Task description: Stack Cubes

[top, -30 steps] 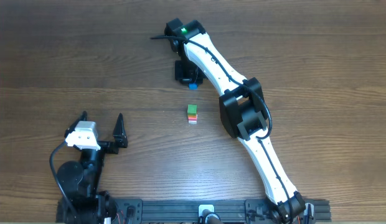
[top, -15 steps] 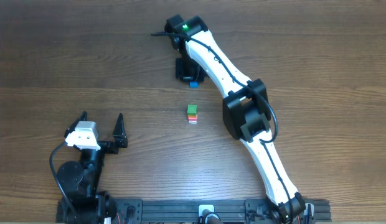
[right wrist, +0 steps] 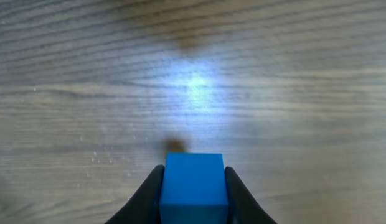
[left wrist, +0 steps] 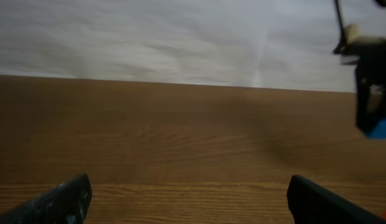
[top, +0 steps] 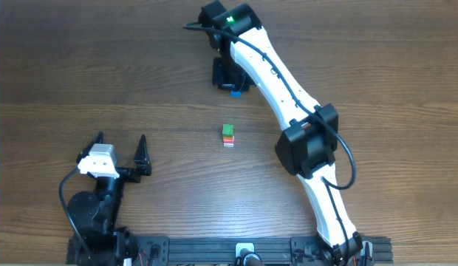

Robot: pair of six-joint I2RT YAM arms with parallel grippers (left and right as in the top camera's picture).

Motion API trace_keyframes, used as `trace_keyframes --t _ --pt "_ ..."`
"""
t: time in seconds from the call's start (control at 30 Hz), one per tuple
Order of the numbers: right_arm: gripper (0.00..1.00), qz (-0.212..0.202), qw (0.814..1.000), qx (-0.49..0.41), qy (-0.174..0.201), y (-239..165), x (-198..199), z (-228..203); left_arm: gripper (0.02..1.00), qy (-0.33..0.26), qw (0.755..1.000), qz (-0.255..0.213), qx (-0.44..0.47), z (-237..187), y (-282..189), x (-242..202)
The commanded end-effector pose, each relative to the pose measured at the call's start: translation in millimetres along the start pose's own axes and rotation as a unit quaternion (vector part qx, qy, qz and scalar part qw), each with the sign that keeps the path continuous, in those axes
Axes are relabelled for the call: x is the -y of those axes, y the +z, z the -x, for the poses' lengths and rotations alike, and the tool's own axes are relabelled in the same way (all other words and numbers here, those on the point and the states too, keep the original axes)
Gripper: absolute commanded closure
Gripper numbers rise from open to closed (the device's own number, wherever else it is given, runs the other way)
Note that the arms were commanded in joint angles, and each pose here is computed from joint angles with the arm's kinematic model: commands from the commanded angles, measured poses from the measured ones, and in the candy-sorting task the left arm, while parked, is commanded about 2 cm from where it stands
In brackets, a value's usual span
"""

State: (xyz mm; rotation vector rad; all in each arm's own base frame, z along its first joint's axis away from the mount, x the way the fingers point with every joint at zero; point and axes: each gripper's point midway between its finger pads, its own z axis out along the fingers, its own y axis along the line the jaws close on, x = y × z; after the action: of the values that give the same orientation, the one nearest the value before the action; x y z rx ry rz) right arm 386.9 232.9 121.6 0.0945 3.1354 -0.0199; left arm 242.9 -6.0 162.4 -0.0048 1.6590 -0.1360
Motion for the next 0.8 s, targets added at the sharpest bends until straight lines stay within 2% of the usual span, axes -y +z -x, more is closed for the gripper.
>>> trace_keyframes --t 0.03,0.27,0.8 --pt "0.879 0.0 0.999 0.031 0.016 -38 1 -15 0.018 0.006 1.0 -0.002 0.001 -2 0 0" --pt "0.879 -0.003 1.0 0.026 0.007 -48 -9 -36 0.02 0.006 1.0 -0.002 0.001 -2 0 0" --pt "0.884 0.008 0.999 0.041 -0.024 -67 -20 -54 0.018 0.006 1.0 -0.002 0.001 -2 0 0"
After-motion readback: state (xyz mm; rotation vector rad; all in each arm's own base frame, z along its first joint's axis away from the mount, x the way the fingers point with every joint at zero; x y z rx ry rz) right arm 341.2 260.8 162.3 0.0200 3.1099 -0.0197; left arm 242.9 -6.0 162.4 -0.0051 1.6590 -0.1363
